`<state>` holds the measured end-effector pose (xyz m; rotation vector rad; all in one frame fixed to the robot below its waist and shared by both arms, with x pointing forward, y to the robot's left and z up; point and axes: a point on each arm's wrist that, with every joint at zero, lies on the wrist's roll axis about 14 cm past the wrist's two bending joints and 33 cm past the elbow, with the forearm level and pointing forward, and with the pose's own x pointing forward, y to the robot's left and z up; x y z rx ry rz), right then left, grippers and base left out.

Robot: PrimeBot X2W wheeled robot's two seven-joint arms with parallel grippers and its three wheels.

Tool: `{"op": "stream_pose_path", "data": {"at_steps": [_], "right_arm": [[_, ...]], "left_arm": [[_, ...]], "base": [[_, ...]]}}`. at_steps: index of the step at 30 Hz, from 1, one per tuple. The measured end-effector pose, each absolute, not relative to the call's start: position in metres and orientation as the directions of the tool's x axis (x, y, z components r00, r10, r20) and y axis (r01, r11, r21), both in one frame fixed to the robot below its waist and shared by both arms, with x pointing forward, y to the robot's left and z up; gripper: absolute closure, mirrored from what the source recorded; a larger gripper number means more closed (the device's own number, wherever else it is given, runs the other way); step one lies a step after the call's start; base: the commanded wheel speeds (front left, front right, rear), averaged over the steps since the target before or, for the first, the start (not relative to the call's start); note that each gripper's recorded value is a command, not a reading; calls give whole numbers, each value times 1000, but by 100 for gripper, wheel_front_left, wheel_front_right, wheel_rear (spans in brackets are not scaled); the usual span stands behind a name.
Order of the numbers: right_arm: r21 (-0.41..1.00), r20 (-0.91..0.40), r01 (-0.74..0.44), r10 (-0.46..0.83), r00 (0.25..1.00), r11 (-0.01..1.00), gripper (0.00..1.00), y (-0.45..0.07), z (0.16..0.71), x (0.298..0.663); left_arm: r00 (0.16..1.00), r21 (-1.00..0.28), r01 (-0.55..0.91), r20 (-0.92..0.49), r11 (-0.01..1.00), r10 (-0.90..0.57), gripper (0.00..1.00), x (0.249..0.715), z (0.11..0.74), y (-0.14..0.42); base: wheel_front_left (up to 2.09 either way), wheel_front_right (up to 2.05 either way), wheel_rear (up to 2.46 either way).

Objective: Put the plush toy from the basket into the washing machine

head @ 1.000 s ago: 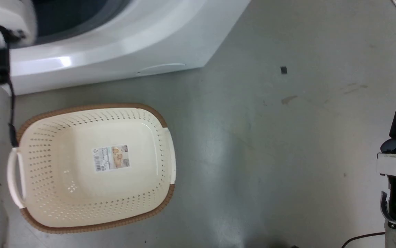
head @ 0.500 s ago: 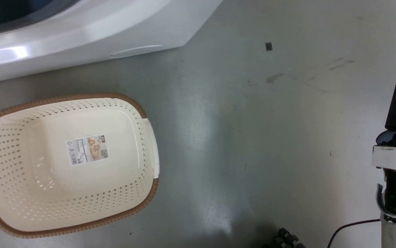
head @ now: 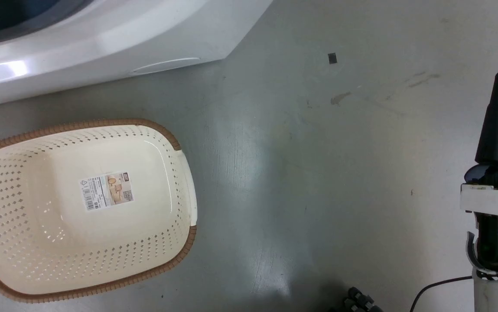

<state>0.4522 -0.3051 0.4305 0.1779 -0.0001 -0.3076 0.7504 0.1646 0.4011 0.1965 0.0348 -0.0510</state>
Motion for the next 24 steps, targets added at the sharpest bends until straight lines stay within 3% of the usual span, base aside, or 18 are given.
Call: {"op": "stream_pose_path", "data": {"at_steps": [12, 24], "right_arm": [[204, 24, 273, -283, 959, 940, 0, -298, 453, 452], [222, 85, 239, -263, 961, 945, 0, -288, 481, 445]], "left_arm": [[996, 125, 52, -83, 991, -41, 0, 731, 422, 170], [995, 74, 41, -90, 996, -34, 0, 678, 435, 177]], "base": [[0, 0, 0], [0, 0, 0]]}}
